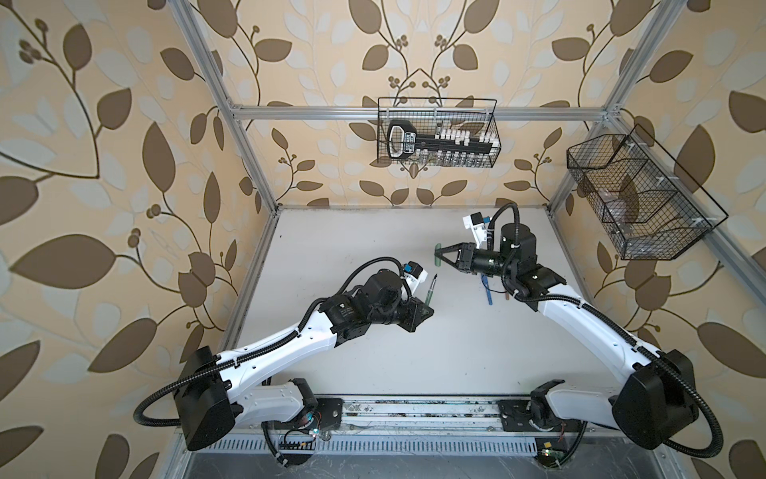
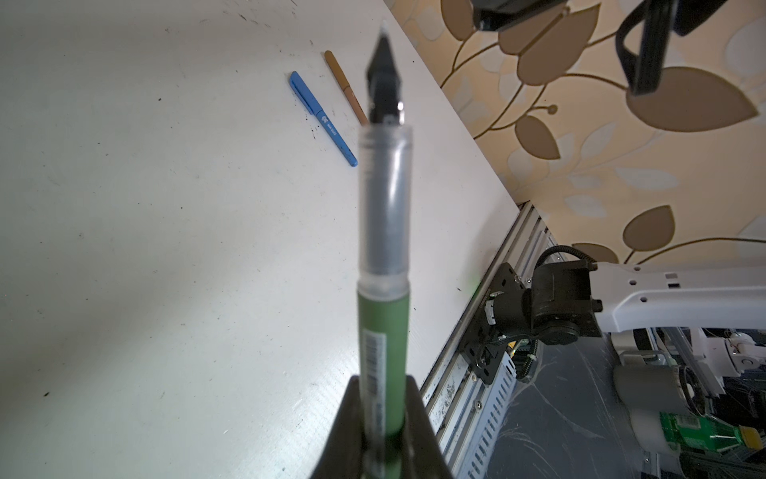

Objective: Insert the pens into the pen caps
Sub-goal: 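Move the held cap over the green pen's nib held by the left gripper, then push the green cap down onto the pen nib with the right gripper, then open the left gripper to release the capped pen while the right gripper holds it, then lower the capped pen and open the right gripper while the left arm withdraws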

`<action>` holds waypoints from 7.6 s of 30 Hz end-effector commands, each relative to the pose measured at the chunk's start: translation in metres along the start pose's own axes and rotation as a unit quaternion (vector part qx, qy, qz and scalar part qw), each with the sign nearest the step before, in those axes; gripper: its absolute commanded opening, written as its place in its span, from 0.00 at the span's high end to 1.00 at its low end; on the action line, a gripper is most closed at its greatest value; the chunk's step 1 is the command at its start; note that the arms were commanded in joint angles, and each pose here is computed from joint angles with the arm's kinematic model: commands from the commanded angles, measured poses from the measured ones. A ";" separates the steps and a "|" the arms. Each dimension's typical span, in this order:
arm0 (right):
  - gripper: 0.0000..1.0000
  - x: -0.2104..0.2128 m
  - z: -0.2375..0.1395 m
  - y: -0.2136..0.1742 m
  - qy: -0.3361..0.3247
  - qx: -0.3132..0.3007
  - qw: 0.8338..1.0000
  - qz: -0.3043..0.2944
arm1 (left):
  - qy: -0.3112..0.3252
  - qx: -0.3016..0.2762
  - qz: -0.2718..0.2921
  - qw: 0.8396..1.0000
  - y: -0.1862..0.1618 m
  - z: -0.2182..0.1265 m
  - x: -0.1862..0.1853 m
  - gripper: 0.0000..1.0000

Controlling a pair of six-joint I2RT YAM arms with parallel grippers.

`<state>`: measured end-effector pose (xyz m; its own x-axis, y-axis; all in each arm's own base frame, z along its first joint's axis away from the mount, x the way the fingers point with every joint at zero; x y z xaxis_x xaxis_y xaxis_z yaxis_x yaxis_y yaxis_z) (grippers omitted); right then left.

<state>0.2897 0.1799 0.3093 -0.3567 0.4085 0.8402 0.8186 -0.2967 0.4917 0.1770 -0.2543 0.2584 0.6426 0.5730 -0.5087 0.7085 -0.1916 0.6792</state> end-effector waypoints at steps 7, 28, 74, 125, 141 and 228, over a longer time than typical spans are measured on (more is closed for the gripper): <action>0.84 0.004 -0.001 -0.006 0.003 -0.010 1.000 0.002 | -0.014 -0.037 0.023 0.999 0.017 -0.016 -0.015 0.91; 0.84 0.010 -0.008 -0.019 0.013 -0.027 0.999 0.014 | -0.016 -0.045 0.025 0.999 0.020 -0.017 -0.017 0.91; 0.85 0.021 -0.007 -0.044 0.047 -0.038 0.998 0.019 | -0.003 -0.112 0.037 0.993 0.040 -0.030 -0.023 0.91; 0.65 0.056 -0.014 -0.005 0.017 -0.002 0.997 -0.080 | -0.026 -0.085 0.058 0.994 0.041 -0.026 -0.029 0.91; 1.00 0.017 0.001 -0.046 -0.026 0.059 0.998 -0.027 | 0.048 -0.179 0.098 0.978 0.101 -0.032 -0.028 1.00; 0.72 -0.233 0.028 0.023 -0.432 0.167 0.885 -0.040 | 0.637 -0.182 -0.188 0.725 -0.054 -0.142 0.209 0.01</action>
<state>0.3925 0.1029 0.1113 -0.0378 0.9585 0.2826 0.9598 -0.0438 0.2773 0.2249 -0.0170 0.1890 -0.4945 0.8673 0.0563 0.5287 0.2488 0.8115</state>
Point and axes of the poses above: each gripper's point midway between its finger pads, its own z axis out along the fingers, its own x axis along the line the jaws close on, y = z × x, the point moved 8 cm from there along -z, back along the fingers, and after that the axes turned 3 degrees about z, right-handed, at the moved point
